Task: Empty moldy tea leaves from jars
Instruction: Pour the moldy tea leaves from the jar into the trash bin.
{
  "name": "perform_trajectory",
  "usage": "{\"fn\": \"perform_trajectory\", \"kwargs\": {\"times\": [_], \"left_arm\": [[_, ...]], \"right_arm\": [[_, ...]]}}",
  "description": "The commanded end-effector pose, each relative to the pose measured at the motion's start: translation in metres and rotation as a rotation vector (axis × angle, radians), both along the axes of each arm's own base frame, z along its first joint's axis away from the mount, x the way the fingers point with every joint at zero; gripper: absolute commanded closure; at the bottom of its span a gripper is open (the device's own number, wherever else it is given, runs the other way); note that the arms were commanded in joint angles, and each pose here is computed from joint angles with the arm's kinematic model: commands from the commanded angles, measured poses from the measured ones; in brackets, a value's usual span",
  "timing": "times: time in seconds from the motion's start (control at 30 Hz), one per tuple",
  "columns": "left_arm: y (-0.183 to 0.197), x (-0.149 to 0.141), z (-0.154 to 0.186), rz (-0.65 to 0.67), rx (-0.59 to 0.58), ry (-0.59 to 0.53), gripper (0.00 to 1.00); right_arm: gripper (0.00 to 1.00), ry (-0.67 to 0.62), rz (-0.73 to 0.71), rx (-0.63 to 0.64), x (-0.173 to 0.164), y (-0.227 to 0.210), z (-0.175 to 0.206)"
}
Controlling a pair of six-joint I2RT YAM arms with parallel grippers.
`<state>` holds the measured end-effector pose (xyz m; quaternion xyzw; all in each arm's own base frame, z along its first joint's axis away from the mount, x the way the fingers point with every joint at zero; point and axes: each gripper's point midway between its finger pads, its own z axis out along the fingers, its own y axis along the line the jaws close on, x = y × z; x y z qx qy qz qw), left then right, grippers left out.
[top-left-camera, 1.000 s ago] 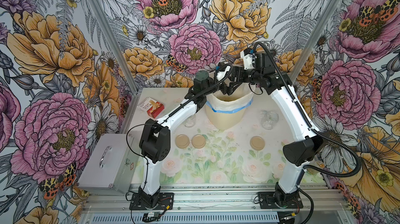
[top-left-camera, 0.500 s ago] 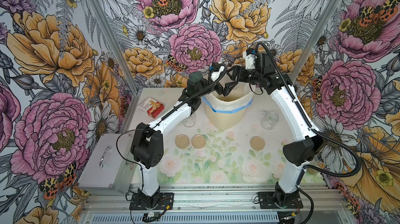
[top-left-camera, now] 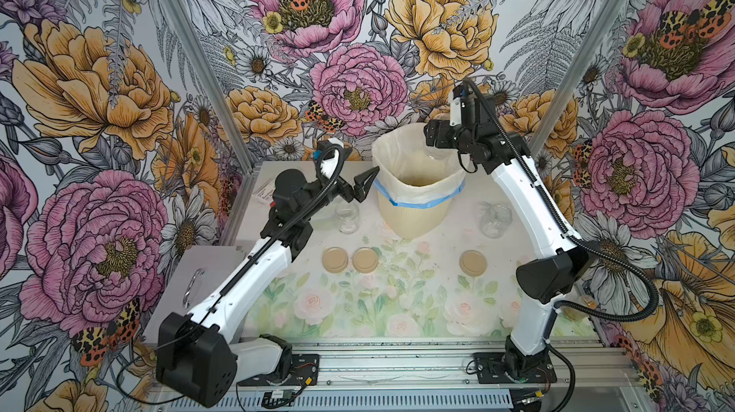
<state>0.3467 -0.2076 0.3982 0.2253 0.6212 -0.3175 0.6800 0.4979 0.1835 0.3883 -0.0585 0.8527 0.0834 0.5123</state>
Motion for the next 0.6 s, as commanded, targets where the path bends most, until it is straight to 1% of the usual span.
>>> {"fn": "perform_trajectory", "kwargs": {"times": [0.0, 0.1, 0.13, 0.23, 0.4, 0.47, 0.57], "left_arm": [[0.034, -0.020, -0.003, 0.100, -0.092, 0.038, 0.01], [0.058, -0.035, -0.006, 0.153, -0.130, 0.048, 0.01], [0.065, -0.039, -0.006, 0.170, -0.140, 0.047, 0.01], [0.079, -0.044, -0.003, 0.195, -0.157, 0.042, 0.01], [0.086, -0.041, 0.006, 0.195, -0.178, 0.027, 0.01], [0.085, -0.039, 0.008, 0.190, -0.184, 0.022, 0.01], [0.084, -0.036, 0.010, 0.185, -0.202, 0.016, 0.01]], "right_arm": [[0.46, -0.097, -0.107, -0.352, 0.017, 0.001, -0.009], [0.46, -0.104, -0.145, -0.603, 0.024, 0.015, -0.028], [0.46, -0.109, -0.156, -0.661, 0.025, 0.019, -0.032], [0.47, -0.143, -0.188, -0.759, 0.025, 0.028, -0.034], [0.47, -0.197, -0.212, -0.812, 0.023, 0.040, -0.020], [0.46, -0.211, -0.235, -0.809, 0.023, 0.037, -0.012], [0.46, -0.212, -0.245, -0.816, 0.022, 0.036, -0.010]]}}
